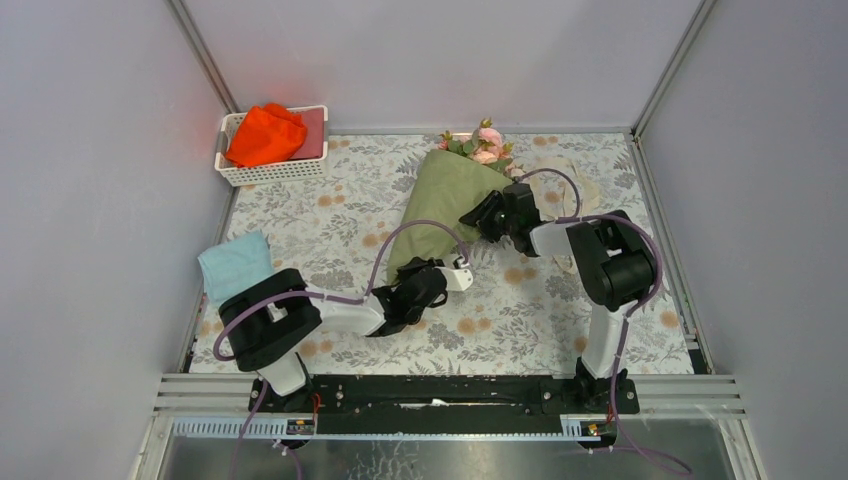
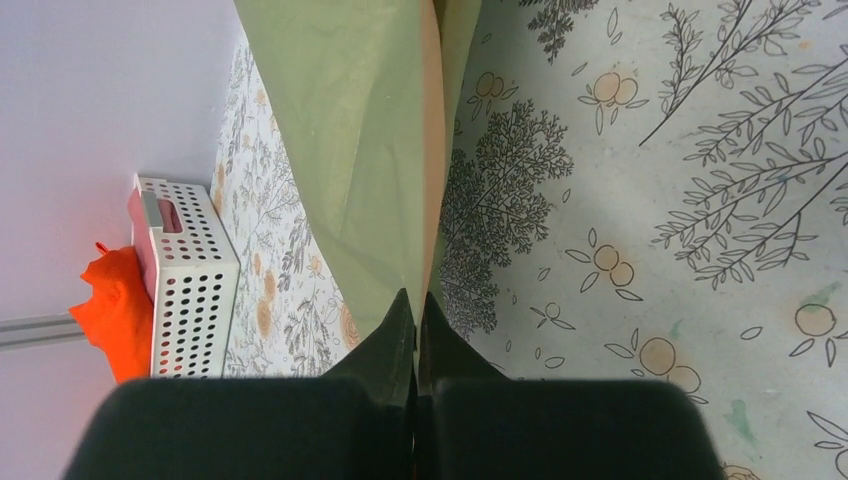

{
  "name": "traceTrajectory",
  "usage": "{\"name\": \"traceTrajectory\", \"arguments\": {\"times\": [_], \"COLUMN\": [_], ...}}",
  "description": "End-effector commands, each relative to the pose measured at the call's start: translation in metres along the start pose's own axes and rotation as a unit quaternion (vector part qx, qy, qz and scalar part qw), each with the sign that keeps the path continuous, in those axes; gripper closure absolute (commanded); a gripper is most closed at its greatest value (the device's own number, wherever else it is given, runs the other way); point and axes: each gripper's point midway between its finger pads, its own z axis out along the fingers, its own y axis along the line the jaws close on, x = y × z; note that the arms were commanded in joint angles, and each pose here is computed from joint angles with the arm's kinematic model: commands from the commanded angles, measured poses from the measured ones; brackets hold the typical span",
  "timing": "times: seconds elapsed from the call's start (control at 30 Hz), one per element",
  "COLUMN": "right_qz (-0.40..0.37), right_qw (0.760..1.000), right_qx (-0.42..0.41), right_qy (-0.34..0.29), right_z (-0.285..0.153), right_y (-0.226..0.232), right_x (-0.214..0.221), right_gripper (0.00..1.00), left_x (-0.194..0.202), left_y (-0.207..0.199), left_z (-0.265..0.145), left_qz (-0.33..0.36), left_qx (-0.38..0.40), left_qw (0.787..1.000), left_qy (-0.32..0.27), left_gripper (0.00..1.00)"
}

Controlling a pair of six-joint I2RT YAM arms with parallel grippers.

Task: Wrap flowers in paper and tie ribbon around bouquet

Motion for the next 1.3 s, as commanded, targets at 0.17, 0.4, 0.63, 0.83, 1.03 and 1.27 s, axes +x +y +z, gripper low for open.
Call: {"name": "traceTrajectory", "arguments": {"times": [0.17, 0.4, 0.63, 0.83, 1.03, 1.27], "right_qz": [-0.087, -0.174, -0.230, -0.251, -0.238, -0.239], "right_qw": [0.995, 0.983, 0.963, 0.949, 0.945, 0.938], "right_qx": [-0.033, 0.047, 0.137, 0.164, 0.168, 0.155], "right_qy": [0.041, -0.039, -0.007, 0.100, 0.150, 0.199], "right_z": [-0.007, -0.111, -0.109, -0.058, -0.039, -0.047], "right_y": [0.033, 0.010, -0.056, -0.085, -0.113, -0.112], "right_x": [-0.016, -0.116, -0.179, -0.191, -0.161, -0.101], "right_gripper": [0.24, 0.12, 0.18, 0.18, 0.23, 0.58], "left_x": [-0.012, -0.009, -0.026, -0.032, -0.040, -0.041], "left_y": [0.007, 0.029, 0.045, 0.057, 0.078, 0.094], "left_z": [0.016, 0.028, 0.025, 0.023, 0.023, 0.027], "left_qz": [-0.045, -0.115, -0.165, -0.181, -0.193, -0.206], "left_qx": [-0.010, 0.015, 0.048, 0.050, 0.041, 0.037], "left_qw": [0.999, 0.992, 0.984, 0.981, 0.980, 0.977], "left_qy": [0.021, 0.054, 0.047, 0.043, 0.035, 0.037], "left_gripper": [1.00, 1.00, 1.00, 1.00, 1.00, 1.00]}}
